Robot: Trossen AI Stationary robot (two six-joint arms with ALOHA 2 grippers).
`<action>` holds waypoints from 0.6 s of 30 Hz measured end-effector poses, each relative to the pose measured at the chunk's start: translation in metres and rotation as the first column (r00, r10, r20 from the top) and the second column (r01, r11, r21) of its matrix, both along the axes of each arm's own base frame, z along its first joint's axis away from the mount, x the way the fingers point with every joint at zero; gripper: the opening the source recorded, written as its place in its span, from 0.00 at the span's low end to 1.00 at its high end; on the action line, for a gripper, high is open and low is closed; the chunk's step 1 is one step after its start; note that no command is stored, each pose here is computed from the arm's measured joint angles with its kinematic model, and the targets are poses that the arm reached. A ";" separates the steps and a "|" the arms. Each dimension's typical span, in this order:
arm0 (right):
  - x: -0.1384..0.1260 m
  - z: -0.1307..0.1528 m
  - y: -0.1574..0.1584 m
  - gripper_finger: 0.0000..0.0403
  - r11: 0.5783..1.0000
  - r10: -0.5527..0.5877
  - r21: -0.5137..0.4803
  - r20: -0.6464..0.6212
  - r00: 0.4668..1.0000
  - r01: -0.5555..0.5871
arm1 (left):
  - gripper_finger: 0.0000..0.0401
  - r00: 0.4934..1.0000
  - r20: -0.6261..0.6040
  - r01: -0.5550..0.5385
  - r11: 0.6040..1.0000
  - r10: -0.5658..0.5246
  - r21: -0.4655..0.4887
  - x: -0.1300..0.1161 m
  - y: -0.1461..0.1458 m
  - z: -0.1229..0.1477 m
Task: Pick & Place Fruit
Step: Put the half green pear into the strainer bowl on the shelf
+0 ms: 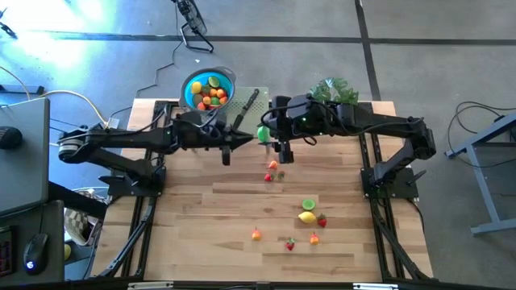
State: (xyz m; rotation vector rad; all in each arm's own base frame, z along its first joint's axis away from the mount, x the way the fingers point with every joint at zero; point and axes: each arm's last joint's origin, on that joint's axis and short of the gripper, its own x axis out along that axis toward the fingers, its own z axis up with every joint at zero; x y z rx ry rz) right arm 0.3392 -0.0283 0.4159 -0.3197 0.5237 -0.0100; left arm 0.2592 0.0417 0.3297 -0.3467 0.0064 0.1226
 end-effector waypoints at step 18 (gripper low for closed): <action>-0.003 -0.004 -0.002 0.57 0.997 -0.060 -0.060 -0.055 0.997 0.057 | 0.53 0.989 0.141 0.044 0.997 -0.053 0.064 0.006 0.006 0.010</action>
